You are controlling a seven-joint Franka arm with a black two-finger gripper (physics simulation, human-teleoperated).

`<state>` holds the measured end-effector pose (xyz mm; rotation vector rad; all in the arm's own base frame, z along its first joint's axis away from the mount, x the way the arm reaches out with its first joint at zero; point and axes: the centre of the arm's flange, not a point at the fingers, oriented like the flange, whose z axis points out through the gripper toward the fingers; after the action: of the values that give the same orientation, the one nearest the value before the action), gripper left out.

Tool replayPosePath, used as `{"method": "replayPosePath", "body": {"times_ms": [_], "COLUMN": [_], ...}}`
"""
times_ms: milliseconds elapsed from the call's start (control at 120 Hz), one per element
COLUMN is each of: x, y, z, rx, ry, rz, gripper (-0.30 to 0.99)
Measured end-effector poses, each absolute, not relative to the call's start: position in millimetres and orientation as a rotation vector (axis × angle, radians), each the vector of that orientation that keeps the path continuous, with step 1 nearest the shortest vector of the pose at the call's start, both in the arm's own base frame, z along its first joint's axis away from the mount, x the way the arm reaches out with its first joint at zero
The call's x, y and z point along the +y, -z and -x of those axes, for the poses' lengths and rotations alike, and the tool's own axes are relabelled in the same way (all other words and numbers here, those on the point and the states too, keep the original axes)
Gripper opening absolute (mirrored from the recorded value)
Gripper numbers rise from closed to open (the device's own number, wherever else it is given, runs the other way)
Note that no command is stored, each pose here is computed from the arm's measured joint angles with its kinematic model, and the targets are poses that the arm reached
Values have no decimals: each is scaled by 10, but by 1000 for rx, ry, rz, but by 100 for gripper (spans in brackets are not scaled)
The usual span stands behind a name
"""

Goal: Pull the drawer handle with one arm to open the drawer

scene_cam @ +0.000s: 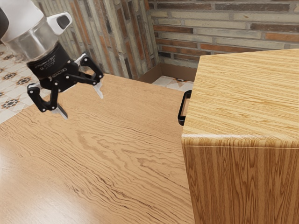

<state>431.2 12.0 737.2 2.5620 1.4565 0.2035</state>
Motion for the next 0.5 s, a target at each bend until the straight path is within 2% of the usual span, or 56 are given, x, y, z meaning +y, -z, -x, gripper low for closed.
{"method": "replayPosePath", "body": {"times_ms": [200, 325, 500], "x": [80, -328, -423], "y": [-7172, -7167, -7037], "z": [-4232, -4234, -4615], "rx": [1731, 1775, 1691], "ry": [-42, -53, -111], "rz": [-2484, -2496, -2530], "gripper": [69, 69, 69]}}
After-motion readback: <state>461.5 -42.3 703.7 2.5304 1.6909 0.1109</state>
